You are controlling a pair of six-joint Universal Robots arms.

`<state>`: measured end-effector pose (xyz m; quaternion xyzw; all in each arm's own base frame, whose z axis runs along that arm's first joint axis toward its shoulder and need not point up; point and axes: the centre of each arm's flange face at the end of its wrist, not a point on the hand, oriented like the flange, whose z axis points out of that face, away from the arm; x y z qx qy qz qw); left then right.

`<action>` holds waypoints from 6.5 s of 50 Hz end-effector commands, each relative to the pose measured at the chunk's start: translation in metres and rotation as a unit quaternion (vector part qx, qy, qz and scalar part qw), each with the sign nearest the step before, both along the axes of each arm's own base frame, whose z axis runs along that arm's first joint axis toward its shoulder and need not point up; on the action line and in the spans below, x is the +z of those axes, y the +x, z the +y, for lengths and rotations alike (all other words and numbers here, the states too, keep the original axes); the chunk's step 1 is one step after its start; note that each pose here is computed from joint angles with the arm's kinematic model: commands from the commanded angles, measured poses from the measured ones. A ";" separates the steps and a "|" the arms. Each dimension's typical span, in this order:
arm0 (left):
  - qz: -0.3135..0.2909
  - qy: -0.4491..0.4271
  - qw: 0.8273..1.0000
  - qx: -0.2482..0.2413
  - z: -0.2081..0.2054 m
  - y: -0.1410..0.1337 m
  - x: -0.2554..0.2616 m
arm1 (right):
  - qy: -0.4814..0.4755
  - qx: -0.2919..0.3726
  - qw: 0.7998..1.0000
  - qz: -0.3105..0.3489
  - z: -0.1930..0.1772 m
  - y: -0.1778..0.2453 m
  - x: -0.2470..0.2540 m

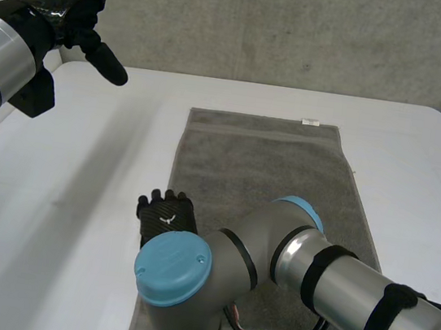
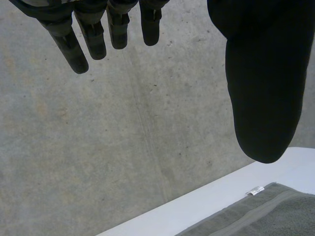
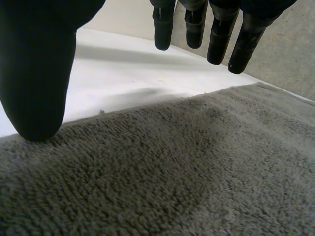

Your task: Fold the laundry

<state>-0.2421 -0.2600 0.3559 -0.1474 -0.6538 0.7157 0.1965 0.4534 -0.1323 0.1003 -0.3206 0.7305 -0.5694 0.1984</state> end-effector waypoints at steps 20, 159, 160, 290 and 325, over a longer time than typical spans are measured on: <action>0.001 -0.002 1.000 0.000 0.001 0.000 0.001 | -0.024 -0.011 0.999 0.022 -0.005 -0.004 0.004; -0.021 0.048 0.998 -0.039 0.009 -0.024 -0.034 | -0.077 -0.127 0.975 0.168 -0.212 -0.284 0.008; -0.021 0.048 0.998 -0.039 0.009 -0.024 -0.034 | -0.077 -0.127 0.975 0.168 -0.212 -0.283 0.008; 0.120 0.400 0.907 -0.064 0.064 -0.088 -0.212 | -0.208 -0.053 0.976 0.030 -0.099 -0.062 0.130; -0.005 0.223 0.971 -0.082 0.034 -0.030 -0.038 | -0.259 -0.030 0.965 0.010 -0.102 -0.120 0.244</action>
